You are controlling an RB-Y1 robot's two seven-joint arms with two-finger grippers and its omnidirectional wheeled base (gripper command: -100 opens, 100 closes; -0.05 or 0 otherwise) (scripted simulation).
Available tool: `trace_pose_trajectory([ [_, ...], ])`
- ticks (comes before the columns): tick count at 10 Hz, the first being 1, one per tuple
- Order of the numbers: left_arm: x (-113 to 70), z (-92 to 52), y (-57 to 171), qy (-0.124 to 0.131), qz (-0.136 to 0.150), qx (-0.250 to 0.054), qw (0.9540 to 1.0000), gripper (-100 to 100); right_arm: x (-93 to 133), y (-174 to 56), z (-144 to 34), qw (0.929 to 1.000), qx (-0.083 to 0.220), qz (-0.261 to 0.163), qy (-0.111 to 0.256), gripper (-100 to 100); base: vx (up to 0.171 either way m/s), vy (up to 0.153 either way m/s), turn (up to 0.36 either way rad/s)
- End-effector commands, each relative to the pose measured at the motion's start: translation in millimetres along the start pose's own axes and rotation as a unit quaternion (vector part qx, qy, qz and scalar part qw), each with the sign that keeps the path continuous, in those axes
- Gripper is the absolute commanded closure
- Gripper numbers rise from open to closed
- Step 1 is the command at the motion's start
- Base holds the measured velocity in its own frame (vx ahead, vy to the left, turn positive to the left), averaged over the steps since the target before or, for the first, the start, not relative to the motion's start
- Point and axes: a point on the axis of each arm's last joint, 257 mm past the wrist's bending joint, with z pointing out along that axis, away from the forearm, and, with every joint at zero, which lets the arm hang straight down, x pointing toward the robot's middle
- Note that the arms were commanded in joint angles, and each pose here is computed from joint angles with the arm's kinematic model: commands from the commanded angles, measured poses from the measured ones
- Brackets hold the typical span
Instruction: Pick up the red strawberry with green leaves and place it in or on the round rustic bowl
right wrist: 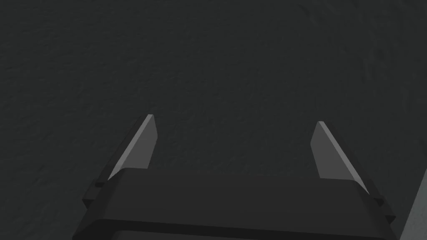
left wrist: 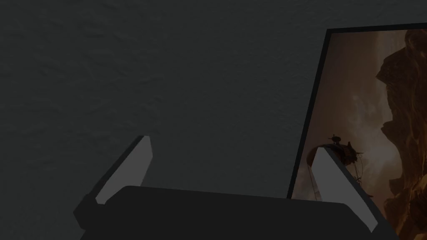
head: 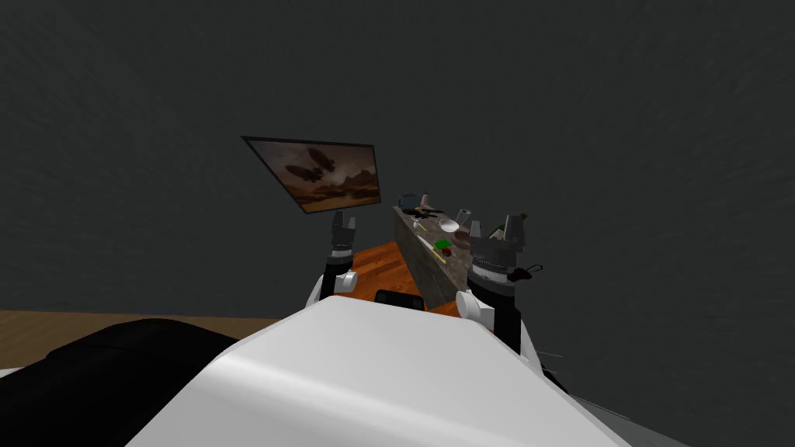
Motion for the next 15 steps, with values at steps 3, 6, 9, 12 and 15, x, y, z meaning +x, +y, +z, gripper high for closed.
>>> trace_pose_trajectory([
  [3,0.0,0.0,0,0.0,0.0,0.0,1.0,0,8,-23,-6.4,0.9968,0.017,-0.068,0.039,-100,-0.013,0.057,-0.129],
  [6,0.0,0.0,0,0.0,0.0,0.0,1.0,0,12,-46,-13.7,0.9874,0.032,-0.138,0.071,-100,-0.017,0.055,-0.122],
  [9,0.0,0.0,0,0.0,0.0,0.0,1.0,0,14,-76,-23.8,0.9677,0.048,-0.222,0.108,-100,-0.007,0.071,-0.16],
  [12,0.0,0.0,0,0.0,0.0,0.0,1.0,0,12,-111,-36.4,0.9366,0.065,-0.311,0.148,-100,-0.016,0.075,-0.169],
  [15,0.0,0.0,0,0.0,0.0,0.0,1.0,0,10,-136,-46.3,0.9086,0.075,-0.371,0.176,-100,-0.003,0.077,-0.139],
])
